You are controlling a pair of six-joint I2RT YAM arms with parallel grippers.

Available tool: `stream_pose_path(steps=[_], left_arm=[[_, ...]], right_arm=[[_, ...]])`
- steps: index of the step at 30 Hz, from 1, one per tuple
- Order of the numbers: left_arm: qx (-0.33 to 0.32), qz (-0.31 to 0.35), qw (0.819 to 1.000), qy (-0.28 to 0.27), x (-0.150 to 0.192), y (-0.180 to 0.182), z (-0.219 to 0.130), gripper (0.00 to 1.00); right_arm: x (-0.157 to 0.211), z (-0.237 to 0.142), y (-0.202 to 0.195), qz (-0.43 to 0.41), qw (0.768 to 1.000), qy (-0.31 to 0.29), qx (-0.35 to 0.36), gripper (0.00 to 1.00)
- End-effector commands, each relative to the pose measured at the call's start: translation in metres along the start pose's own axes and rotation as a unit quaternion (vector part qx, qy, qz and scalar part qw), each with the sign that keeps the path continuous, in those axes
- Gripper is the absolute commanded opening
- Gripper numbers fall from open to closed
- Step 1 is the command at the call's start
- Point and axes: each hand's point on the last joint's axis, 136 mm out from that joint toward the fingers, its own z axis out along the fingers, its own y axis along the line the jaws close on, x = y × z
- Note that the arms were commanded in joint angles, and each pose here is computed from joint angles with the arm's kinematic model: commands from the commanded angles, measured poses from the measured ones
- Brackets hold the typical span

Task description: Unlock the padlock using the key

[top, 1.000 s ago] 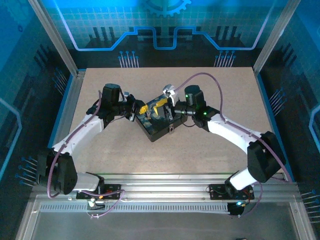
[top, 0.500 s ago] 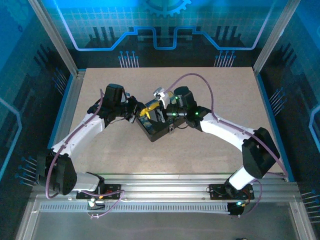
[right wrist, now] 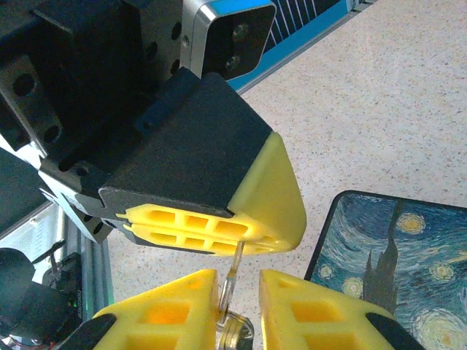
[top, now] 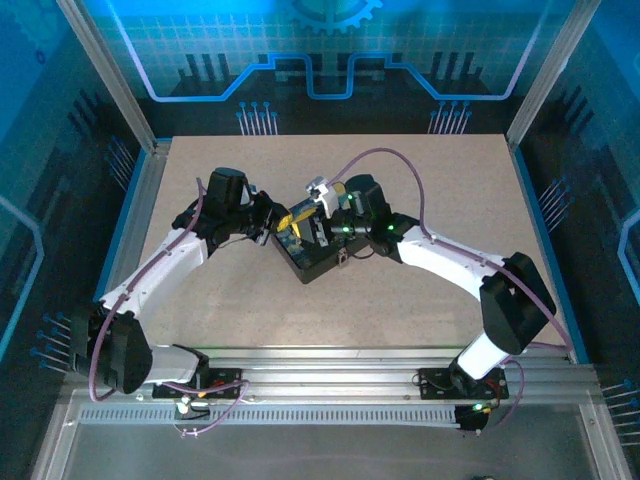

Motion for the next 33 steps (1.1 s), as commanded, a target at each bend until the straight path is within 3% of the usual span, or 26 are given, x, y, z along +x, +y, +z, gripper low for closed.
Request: stream_pose_path(steps=[1, 12, 26, 33], left_arm=[[0.013, 0.000, 1.000, -0.005, 0.004, -0.008, -0.009, 0.00], [0.012, -0.013, 1.000, -0.021, 0.001, -0.003, -0.013, 0.00], [0.010, -0.026, 0.999, -0.041, -0.004, 0.002, -0.016, 0.00], [0.010, -0.036, 0.998, -0.049, -0.005, 0.004, -0.017, 0.00]], right_arm=[[-0.002, 0.006, 0.002, 0.004, 1.000, -0.001, 0.000, 0.22], [0.002, 0.009, 0.003, 0.006, 1.000, 0.004, 0.000, 0.13], [0.007, 0.018, 0.009, 0.010, 1.000, 0.012, -0.005, 0.18], [0.009, 0.020, 0.014, 0.005, 1.000, 0.015, -0.008, 0.15]])
